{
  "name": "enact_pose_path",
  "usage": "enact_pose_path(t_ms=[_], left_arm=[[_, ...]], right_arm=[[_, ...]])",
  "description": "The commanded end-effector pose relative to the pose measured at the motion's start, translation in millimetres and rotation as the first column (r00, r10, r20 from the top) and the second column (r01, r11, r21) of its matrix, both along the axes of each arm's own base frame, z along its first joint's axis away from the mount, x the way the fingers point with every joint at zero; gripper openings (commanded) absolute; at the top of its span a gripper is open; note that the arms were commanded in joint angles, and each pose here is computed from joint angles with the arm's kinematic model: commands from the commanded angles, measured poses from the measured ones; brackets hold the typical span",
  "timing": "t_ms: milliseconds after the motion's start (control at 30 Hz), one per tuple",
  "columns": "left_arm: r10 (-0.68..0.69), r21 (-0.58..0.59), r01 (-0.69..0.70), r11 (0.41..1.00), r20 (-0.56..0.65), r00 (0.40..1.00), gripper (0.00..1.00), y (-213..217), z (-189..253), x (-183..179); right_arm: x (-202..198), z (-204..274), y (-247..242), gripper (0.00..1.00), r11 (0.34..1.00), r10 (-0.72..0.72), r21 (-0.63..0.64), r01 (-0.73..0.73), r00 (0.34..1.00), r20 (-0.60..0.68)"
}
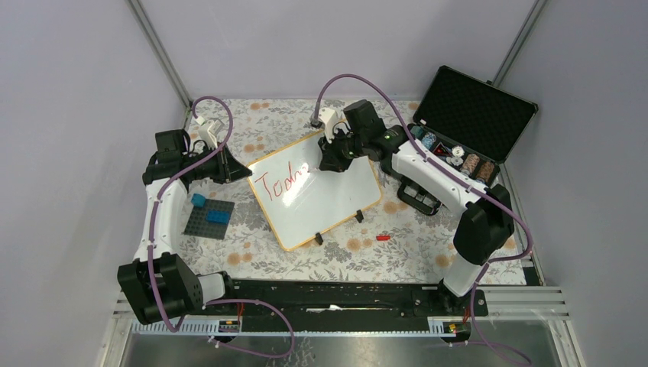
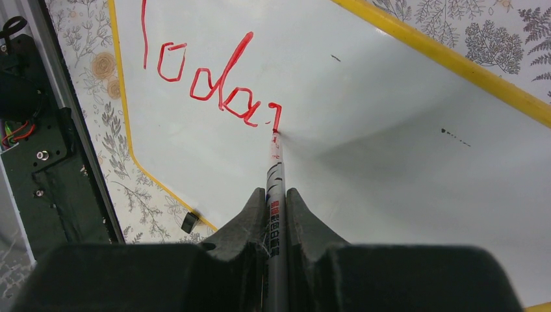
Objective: Write a sentence on the whiteboard
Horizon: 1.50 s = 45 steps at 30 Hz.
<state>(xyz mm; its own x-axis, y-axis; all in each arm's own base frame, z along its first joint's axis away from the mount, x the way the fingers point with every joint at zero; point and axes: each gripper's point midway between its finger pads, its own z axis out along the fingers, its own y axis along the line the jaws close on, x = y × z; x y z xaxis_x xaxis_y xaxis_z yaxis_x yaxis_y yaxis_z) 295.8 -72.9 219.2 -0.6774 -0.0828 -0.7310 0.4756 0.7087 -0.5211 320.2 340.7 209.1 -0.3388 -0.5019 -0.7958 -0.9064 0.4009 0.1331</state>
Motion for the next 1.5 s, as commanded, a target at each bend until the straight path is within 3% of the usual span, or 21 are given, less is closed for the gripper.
enact_pose_path(t_ms=[0,567,1467], left_arm=[[-0.005,0.016,0.004,1.000,0.033,0.999,0.00,0.0,3.1,0.0],[-0.003,0.018,0.003,1.000,0.036,0.999,0.00,0.2,3.5,-0.1],[-0.002,0.020,0.001,1.000,0.034,0.999,0.00,0.2,3.2,-0.1]], right_arm=[[13.2,11.5,-7.9,0.00,0.999,-0.035,0.003,0.035,0.997,0.068],[41.4,35.7,-5.0,0.00,0.996,-0.084,0.039,0.080,0.990,0.115],[0.8,6.4,-14.6,0.00,1.000,-0.016,0.010,0.016,1.000,0.021]])
